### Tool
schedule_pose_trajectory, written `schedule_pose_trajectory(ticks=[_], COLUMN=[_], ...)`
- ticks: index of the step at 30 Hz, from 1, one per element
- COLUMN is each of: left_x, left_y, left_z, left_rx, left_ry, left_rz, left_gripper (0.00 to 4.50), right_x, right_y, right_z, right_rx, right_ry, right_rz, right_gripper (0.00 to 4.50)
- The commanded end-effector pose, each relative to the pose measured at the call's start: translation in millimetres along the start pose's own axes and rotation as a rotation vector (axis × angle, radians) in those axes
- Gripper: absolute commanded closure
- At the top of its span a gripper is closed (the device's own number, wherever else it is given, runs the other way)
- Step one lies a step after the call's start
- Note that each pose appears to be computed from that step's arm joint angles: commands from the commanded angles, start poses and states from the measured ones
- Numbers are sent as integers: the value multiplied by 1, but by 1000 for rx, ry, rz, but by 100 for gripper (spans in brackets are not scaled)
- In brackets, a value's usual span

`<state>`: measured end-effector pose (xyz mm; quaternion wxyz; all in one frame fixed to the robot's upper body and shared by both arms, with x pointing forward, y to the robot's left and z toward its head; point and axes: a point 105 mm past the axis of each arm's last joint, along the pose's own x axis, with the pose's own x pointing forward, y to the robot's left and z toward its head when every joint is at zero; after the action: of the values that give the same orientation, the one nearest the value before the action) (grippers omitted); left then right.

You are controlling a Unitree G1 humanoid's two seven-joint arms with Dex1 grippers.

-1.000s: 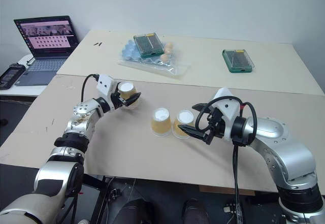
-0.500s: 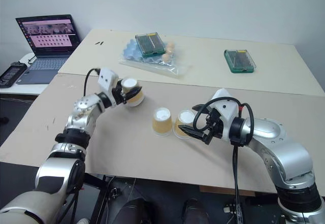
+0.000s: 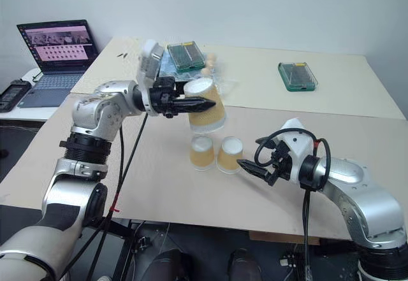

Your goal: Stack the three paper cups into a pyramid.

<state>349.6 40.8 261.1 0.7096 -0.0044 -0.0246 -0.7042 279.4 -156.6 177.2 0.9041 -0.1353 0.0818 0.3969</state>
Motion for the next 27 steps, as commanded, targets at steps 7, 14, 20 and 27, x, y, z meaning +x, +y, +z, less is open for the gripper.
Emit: schedule_pose_trajectory(ticks=[7,14,20,27], left_x=[29,43,42,34], left_y=[1,0,5,10], left_z=[-20,-28,-30,-30], left_rx=[61,83,96,102], left_ry=[57,86,102,121], left_rz=[-77,-115,-103,-79], left_gripper=[190,190,190,190], right_x=[-16,-18,-19,-16], right_y=[3,7,9,9], right_z=[8,9,8,9], right_rx=[-30,-23,-16,-16], right_ry=[-38,-41,-44,-47], right_rz=[-61,-70,-75,-70], right_gripper=[0,0,0,0])
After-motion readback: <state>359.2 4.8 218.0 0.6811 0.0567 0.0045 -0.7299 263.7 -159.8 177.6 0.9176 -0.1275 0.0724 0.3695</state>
